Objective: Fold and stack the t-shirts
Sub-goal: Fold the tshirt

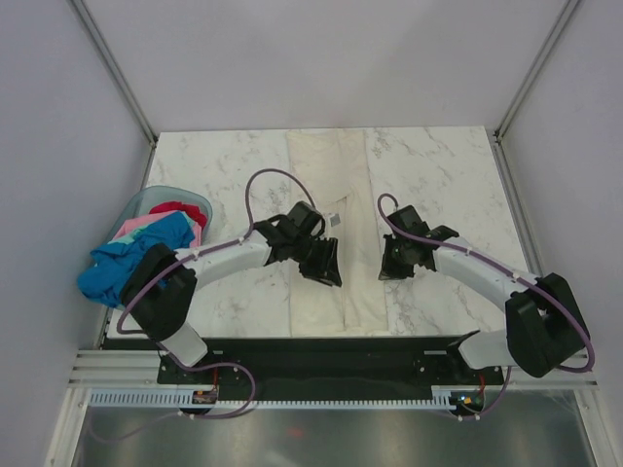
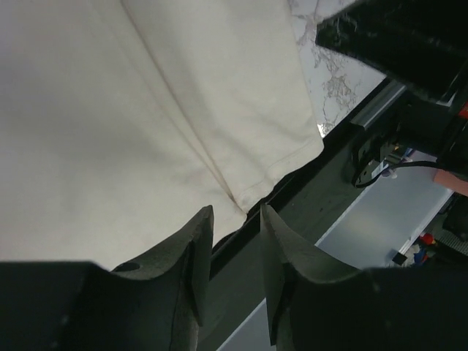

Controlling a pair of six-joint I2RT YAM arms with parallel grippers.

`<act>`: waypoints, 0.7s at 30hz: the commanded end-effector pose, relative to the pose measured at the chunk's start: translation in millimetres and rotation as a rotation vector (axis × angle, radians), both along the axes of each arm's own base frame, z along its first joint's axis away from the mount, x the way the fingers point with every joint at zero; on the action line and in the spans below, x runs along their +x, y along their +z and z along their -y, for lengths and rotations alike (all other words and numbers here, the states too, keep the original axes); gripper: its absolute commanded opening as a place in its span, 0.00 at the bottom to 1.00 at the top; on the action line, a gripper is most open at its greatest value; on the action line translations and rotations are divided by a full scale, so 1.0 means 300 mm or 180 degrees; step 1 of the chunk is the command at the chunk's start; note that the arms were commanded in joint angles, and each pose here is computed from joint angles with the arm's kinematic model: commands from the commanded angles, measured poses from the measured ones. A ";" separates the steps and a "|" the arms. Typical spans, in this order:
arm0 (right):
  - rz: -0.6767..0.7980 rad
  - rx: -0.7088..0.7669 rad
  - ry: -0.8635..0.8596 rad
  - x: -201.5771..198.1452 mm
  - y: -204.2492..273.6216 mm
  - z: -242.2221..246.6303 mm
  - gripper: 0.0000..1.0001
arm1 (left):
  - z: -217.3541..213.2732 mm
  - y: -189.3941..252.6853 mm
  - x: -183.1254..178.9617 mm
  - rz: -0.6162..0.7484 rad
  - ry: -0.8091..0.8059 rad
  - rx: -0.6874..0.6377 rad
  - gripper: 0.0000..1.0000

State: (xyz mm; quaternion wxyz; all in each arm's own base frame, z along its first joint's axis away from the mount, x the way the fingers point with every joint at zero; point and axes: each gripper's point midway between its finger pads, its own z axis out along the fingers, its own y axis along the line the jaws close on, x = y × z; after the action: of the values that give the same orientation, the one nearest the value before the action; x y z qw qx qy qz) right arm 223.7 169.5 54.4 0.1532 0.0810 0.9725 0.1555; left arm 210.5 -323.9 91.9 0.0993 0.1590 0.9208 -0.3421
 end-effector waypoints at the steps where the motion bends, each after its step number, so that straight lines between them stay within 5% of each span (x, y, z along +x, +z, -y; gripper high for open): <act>1: 0.0464 -0.0092 0.0041 0.142 0.111 -0.015 0.09 | 0.034 0.046 -0.055 0.0159 0.0284 -0.0291 0.39; 12: 0.1016 -0.0217 0.0060 0.531 0.227 -0.131 0.20 | 0.103 -0.030 -0.200 0.0098 0.0459 -0.0305 0.38; 21: 0.1057 -0.0271 0.0066 0.698 0.128 -0.209 0.30 | 0.135 -0.143 -0.260 -0.0002 0.0394 -0.0059 0.35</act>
State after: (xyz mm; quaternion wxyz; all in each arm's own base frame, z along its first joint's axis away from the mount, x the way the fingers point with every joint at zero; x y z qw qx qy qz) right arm 409.1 227.2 84.6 0.2813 0.0403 0.9498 0.1309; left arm 127.6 -356.7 55.4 0.1141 0.1233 0.9226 -0.3473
